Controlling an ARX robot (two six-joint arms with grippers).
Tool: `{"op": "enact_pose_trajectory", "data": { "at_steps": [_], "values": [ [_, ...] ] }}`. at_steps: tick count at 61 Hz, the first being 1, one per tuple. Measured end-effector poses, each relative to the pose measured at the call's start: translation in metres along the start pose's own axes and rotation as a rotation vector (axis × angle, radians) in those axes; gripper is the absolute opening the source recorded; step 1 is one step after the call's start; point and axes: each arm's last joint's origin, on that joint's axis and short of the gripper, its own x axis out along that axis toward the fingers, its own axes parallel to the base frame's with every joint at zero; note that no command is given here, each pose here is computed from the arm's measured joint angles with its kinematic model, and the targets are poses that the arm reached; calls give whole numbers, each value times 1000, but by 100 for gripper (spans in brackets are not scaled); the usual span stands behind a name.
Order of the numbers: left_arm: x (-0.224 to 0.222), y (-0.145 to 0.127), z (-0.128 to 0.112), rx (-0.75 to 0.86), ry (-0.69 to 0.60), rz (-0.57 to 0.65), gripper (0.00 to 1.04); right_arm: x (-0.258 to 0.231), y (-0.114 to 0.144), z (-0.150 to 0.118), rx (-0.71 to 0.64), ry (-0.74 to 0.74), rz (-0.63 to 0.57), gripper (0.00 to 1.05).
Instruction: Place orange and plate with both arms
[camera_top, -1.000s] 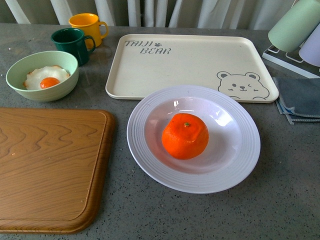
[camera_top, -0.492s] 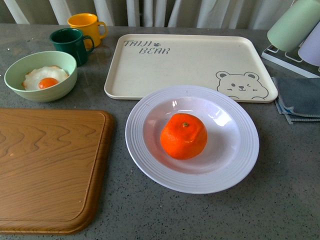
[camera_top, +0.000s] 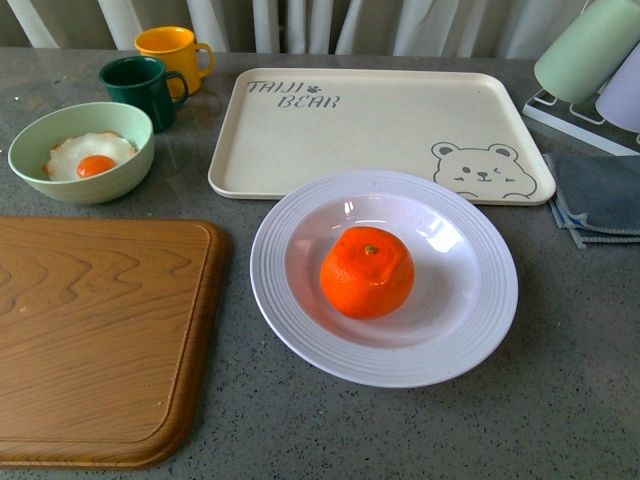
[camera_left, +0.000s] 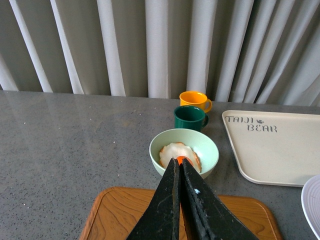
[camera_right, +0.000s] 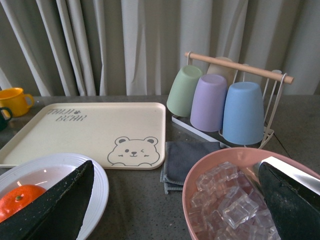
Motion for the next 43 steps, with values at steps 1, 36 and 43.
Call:
{"op": "enact_pose_trajectory", "data": {
  "at_steps": [1,36,43],
  "values": [
    [-1,0,0,0,-1,0,2,0,0,0,0,0,0,96],
    [-17,0,2,0,-8,0,2,0,0,0,0,-1,0,96],
    [-19,0,2,0,-8,0,2,0,0,0,0,0,0,96]
  ]
}}
